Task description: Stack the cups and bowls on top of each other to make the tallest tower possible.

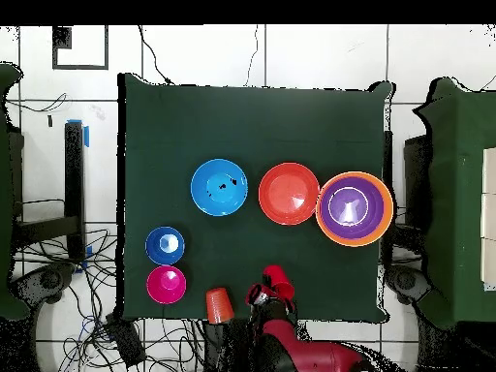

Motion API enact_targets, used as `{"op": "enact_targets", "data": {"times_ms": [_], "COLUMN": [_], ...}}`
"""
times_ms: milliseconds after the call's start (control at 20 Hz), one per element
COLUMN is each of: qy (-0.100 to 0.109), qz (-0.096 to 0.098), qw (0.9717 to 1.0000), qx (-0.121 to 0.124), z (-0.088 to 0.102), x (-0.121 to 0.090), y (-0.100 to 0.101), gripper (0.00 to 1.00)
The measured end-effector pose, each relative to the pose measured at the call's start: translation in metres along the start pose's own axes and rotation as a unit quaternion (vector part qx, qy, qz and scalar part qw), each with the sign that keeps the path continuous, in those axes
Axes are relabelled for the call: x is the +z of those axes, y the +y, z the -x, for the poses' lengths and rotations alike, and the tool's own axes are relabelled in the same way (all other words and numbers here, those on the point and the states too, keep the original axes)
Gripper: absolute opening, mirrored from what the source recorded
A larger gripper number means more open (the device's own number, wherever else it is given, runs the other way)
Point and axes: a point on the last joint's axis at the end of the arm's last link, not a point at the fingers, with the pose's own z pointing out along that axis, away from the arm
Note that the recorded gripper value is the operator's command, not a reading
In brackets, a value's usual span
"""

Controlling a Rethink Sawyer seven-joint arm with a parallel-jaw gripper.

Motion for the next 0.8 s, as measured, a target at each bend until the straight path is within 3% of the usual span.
{"op": "enact_targets", "data": {"times_ms": [400,550,800], "qy": [0.038,0.065,0.09], "qz": [-0.046,-0.067,-0.086], "qw": [0.9981,0.9954,0.9919], "qx": [0.017,0.022,0.022], "z": [0.007,0.008,0.014], "x": [-0.007,-0.006,0.0], "y": [-0.021,-0.031,-0.037], "gripper": [0.0,0.0,0.0]}}
